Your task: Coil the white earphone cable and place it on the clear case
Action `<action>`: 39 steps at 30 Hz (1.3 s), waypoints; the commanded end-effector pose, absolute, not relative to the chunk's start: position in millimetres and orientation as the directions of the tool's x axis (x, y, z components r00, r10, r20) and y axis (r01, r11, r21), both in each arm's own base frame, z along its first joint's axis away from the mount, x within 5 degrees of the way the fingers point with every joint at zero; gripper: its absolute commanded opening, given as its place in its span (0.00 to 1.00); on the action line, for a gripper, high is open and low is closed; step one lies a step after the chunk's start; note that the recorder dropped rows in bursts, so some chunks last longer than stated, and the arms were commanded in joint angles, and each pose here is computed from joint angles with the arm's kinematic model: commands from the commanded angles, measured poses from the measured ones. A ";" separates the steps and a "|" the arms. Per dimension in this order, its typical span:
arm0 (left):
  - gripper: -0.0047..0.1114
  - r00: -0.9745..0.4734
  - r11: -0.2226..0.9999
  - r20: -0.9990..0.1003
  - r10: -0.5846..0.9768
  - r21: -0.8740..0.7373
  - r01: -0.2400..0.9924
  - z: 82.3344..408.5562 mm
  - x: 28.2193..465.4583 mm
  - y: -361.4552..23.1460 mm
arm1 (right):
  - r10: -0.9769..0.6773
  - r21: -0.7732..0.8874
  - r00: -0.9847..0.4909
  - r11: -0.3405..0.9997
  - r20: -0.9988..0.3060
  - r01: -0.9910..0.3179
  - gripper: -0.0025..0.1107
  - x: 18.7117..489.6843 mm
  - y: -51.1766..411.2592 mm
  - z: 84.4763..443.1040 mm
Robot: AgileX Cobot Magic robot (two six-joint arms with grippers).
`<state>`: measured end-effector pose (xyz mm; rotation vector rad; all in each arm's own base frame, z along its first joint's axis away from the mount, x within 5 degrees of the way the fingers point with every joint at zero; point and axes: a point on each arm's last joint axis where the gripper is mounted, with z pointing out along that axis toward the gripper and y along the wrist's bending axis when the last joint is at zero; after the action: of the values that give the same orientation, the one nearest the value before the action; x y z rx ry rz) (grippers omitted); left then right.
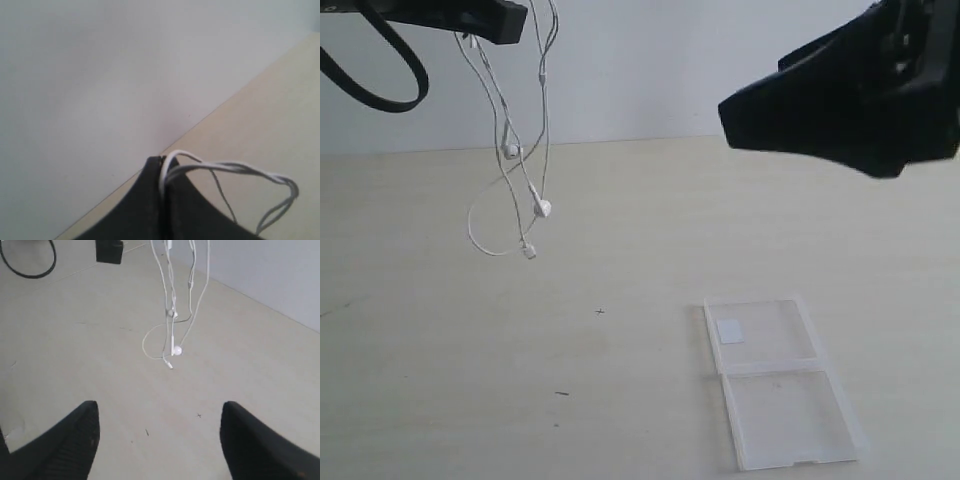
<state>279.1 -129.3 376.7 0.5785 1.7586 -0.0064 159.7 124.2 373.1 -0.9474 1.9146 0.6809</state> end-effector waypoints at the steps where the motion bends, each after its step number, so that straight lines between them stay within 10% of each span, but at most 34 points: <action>1: 0.04 -0.114 0.870 -0.919 0.377 0.310 0.383 383.3 278.0 -129.2 | -0.321 0.056 -0.279 0.560 -0.905 -0.827 0.62 163.9 126.2 352.7; 21: 0.04 -0.098 0.886 -0.954 0.284 0.222 0.407 385.9 278.5 -134.3 | -0.221 0.125 -0.230 0.404 -0.948 -0.906 0.67 235.9 181.8 272.2; 39: 0.04 -0.097 0.882 -0.976 0.197 0.133 0.452 377.4 288.6 -146.1 | -0.258 0.015 -0.195 0.566 -0.946 -0.824 0.67 259.5 221.1 298.1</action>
<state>288.6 -145.1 372.7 0.5166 1.7017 -0.2020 256.3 220.0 296.1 -0.9568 1.7062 0.6585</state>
